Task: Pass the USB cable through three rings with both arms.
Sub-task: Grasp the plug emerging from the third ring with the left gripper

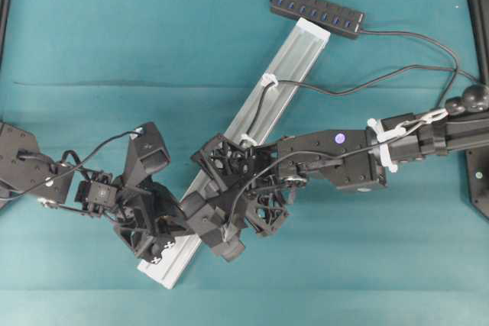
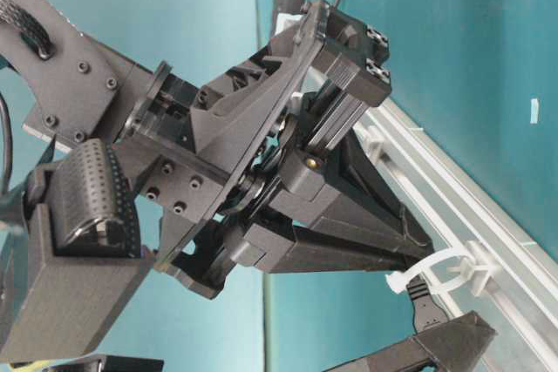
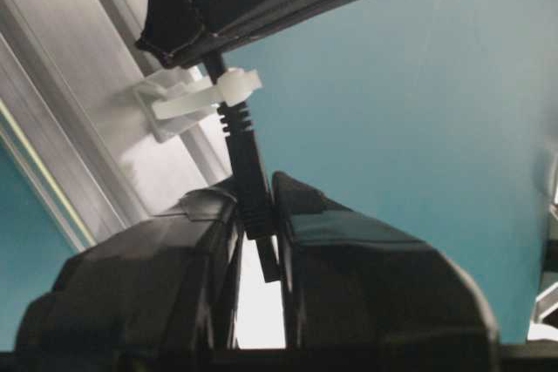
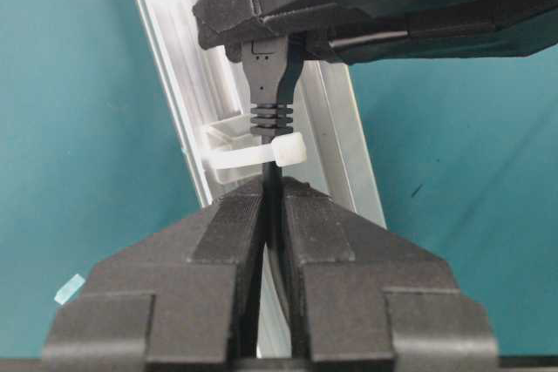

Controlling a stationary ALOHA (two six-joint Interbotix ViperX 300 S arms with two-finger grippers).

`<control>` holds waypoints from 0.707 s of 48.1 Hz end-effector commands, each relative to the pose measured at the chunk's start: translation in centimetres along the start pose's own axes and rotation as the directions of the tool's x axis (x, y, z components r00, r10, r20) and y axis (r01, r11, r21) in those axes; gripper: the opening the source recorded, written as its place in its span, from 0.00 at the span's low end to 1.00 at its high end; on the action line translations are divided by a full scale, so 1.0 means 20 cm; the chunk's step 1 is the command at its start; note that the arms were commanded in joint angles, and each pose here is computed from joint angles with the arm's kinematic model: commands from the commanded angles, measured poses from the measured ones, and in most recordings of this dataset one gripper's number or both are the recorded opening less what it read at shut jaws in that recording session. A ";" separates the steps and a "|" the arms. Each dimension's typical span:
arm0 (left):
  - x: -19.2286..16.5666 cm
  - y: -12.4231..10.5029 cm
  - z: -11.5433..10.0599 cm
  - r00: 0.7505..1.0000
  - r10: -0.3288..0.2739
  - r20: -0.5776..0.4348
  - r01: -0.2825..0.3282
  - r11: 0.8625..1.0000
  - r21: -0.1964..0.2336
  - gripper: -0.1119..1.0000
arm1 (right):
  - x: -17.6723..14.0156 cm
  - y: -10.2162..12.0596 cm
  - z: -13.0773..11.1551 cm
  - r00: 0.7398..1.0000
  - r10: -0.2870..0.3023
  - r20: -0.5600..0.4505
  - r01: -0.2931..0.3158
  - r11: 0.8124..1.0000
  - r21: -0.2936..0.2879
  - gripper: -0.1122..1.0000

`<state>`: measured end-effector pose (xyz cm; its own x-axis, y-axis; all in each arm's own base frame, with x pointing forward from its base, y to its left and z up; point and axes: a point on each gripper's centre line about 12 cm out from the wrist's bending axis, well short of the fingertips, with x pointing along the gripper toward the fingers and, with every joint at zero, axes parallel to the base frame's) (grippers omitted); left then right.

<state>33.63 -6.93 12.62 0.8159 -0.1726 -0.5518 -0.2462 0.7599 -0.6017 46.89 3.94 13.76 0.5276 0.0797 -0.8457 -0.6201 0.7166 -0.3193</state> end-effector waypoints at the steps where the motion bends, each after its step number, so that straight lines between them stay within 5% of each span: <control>1: 0.00 -0.06 0.04 0.999 -0.034 0.022 0.033 0.999 0.014 0.19 | -0.02 -0.01 0.03 1.000 -0.009 0.016 0.009 1.000 0.011 0.17; 26: 0.00 -0.05 0.03 0.999 -0.033 0.021 0.032 0.999 0.011 0.19 | -0.02 0.03 0.03 1.000 0.021 -0.005 -0.021 1.000 -0.003 0.18; 34: 0.00 -0.04 0.03 1.000 -0.027 0.016 0.027 1.000 0.006 0.19 | -0.01 0.05 0.01 0.997 0.060 -0.046 -0.060 0.998 0.003 0.47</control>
<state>33.67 -6.94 12.67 0.8167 -0.1732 -0.5505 -0.2450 0.7596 -0.6025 46.17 4.45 13.39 0.4669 0.0859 -0.8801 -0.6512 0.7068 -0.2765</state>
